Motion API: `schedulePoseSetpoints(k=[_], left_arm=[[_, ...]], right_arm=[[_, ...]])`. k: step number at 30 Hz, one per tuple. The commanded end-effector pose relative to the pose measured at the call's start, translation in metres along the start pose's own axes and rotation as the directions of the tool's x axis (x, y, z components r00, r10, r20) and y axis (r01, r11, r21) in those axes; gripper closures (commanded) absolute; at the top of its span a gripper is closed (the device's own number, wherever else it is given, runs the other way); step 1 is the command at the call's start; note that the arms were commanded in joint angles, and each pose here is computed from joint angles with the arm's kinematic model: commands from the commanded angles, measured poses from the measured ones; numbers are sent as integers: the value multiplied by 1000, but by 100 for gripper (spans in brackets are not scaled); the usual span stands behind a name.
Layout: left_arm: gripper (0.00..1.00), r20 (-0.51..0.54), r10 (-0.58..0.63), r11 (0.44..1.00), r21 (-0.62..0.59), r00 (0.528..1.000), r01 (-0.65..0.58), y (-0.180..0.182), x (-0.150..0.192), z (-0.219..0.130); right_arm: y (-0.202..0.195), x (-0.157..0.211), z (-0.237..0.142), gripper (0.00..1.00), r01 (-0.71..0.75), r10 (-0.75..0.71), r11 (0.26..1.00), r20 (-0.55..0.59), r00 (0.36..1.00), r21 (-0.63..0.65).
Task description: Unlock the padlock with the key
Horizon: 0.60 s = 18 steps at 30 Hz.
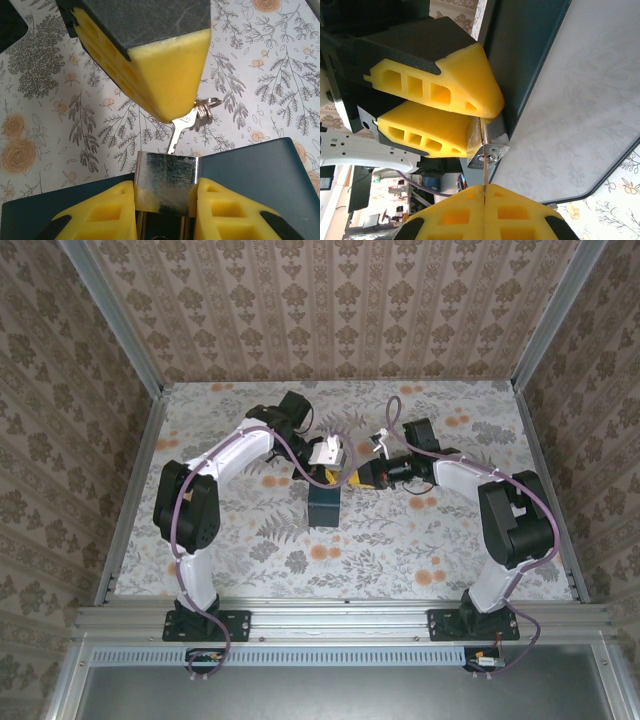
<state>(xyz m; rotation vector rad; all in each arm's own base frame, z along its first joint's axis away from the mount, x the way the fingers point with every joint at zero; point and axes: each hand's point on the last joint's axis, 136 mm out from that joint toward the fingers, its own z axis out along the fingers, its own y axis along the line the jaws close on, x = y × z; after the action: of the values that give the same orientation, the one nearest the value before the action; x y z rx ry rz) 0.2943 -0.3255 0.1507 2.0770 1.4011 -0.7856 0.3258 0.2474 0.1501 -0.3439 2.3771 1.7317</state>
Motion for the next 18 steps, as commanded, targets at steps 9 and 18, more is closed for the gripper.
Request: schedulePoseSetpoints(k=[9, 18], left_arm=[[75, 24, -27, 997, 69, 999, 25, -18, -6, 3], [71, 40, -67, 997, 52, 997, 64, -12, -9, 4]], right_arm=[[5, -5, 2, 100, 18, -19, 1000, -38, 999, -20], [-2, -4, 14, 100, -10, 10, 1000, 18, 1000, -9]])
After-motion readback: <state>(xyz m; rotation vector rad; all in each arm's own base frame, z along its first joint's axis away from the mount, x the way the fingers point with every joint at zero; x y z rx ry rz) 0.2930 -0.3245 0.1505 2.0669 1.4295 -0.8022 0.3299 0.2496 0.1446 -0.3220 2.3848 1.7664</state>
